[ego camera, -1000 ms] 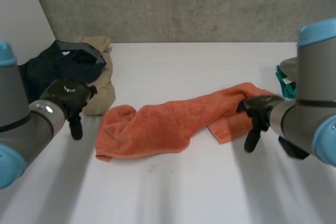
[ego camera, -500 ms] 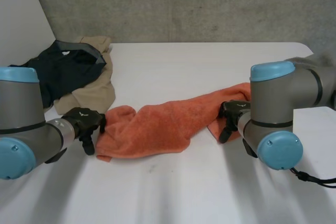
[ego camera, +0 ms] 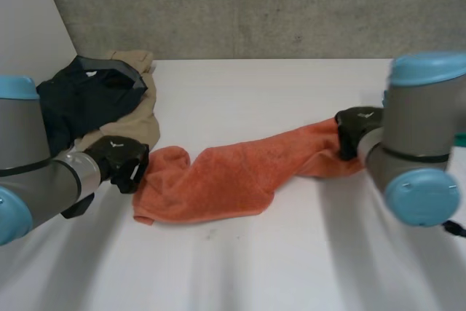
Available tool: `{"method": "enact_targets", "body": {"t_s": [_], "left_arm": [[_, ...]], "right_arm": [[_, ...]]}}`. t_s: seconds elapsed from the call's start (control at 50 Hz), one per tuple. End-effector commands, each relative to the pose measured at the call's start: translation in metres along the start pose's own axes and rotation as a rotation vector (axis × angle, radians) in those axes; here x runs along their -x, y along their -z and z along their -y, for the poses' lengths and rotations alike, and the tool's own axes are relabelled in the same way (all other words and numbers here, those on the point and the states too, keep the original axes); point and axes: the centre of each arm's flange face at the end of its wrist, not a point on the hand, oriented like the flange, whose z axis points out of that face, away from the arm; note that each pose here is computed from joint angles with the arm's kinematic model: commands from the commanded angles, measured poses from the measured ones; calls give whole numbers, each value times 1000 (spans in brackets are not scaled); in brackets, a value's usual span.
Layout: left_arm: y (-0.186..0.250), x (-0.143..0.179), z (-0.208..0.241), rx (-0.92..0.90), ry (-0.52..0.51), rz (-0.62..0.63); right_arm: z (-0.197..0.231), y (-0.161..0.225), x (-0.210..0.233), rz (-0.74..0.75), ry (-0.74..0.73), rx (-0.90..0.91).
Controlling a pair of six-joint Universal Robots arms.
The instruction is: Fold the laundry.
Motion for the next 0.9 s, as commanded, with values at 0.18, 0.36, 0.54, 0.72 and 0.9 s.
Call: {"method": "enact_targets", "body": {"t_s": [0.18, 0.36, 0.54, 0.72, 0.9], "left_arm": [[21, -15, -9, 22, -92, -10], [-8, -21, -22, 15, -141, 35], [-28, -24, -24, -12, -196, 92], [-15, -17, -3, -69, -165, 110], [4, -5, 12, -86, -123, 114]], "right_arm": [[0, 34, -46, 91, 256, 94], [-20, 33, -45, 101, 206, 154], [-32, 25, -50, 94, 208, 146], [-43, 23, -46, 123, 244, 193], [-44, 34, -48, 103, 182, 243]]}}
